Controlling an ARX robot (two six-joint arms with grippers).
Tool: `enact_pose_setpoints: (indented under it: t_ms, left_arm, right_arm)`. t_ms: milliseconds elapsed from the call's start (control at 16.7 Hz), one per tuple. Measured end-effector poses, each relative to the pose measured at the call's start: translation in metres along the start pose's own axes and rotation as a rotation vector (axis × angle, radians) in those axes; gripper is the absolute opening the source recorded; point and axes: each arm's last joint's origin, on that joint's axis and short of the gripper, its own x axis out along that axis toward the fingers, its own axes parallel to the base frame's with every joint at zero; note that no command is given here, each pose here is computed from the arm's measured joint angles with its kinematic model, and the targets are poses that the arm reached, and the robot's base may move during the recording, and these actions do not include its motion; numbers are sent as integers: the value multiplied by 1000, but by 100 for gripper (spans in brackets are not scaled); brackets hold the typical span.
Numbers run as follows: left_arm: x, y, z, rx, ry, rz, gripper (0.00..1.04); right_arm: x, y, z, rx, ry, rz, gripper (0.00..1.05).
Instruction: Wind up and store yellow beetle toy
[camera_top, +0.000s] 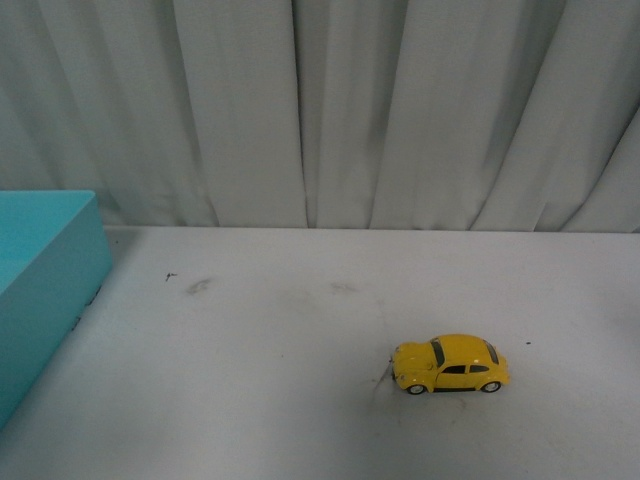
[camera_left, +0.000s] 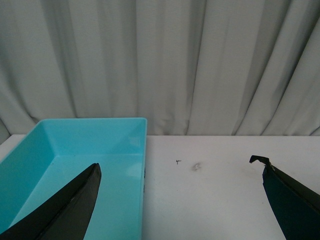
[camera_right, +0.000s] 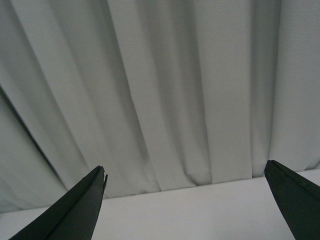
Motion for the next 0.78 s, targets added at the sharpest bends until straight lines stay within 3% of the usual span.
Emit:
enact_pose_setpoints:
  t_ms: [60,240,300,420,480,780]
  left_arm:
    - [0,0,0,0,0,0,98]
    - [0,0,0,0,0,0,98]
    - [0,0,0,0,0,0,98]
    - [0,0,0,0,0,0,98]
    - [0,0,0,0,0,0,98]
    - [0,0,0,0,0,0,98]
  right_arm:
    - [90,-2,-12,-44,122,36,98]
    - [164,29,-46,-213,296,331,98]
    - [180,45,-75,-350,428,590,98]
    - [172,50,-90,-416,514,787,98]
    - [172,53,-98,-523,544,961,98]
    - [177,43,-145,-722,659,1227,98]
